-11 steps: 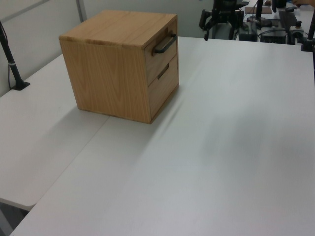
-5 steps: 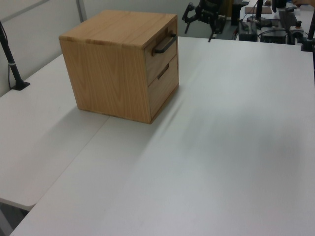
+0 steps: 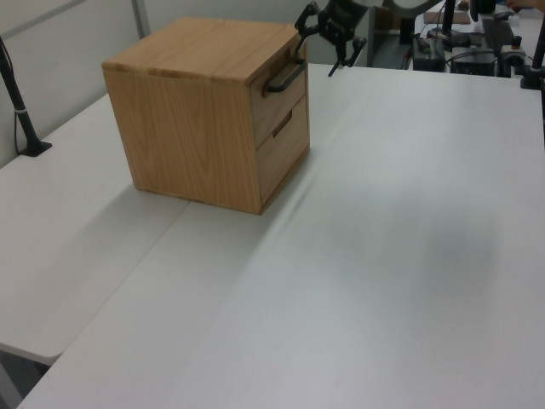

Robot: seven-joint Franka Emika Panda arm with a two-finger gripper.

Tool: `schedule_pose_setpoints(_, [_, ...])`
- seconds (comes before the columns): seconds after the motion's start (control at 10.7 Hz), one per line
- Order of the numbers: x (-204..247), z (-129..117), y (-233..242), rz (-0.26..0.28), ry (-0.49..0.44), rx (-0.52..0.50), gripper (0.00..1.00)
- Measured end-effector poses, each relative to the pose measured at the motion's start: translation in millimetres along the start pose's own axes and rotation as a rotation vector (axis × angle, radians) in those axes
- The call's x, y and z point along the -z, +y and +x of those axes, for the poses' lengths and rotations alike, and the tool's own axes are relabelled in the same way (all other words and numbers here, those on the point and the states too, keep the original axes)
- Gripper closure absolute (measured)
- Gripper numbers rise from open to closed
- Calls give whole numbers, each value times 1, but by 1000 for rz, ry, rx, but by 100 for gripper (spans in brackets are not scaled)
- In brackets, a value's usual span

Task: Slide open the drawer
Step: 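Move the gripper down toward the black handle of the upper drawer, then close the gripper around the black bar handle of the upper drawer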

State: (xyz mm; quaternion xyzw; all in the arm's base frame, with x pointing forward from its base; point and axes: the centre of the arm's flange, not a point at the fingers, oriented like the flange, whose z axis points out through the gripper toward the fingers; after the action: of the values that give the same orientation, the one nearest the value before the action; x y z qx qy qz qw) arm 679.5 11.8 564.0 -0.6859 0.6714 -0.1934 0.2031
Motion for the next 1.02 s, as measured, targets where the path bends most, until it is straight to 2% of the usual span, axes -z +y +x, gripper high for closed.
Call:
schedule_pose_setpoints(0.09, [-10, -7, 0, 13, -7, -1, 4])
schedule_pose_setpoints(0.37, [-20, -14, -2, 43, -12, -1, 19])
schedule_pose_setpoints(0.47, [-19, -13, -2, 47, -12, -1, 37])
schedule_pose_setpoints(0.65, [-19, -13, -3, 51, -12, -2, 47])
schedule_pose_setpoints(0.74, [-17, -13, -4, 66, -12, -2, 65])
schedule_pose_setpoints(1.02, [-17, -12, -8, 106, -11, -3, 67])
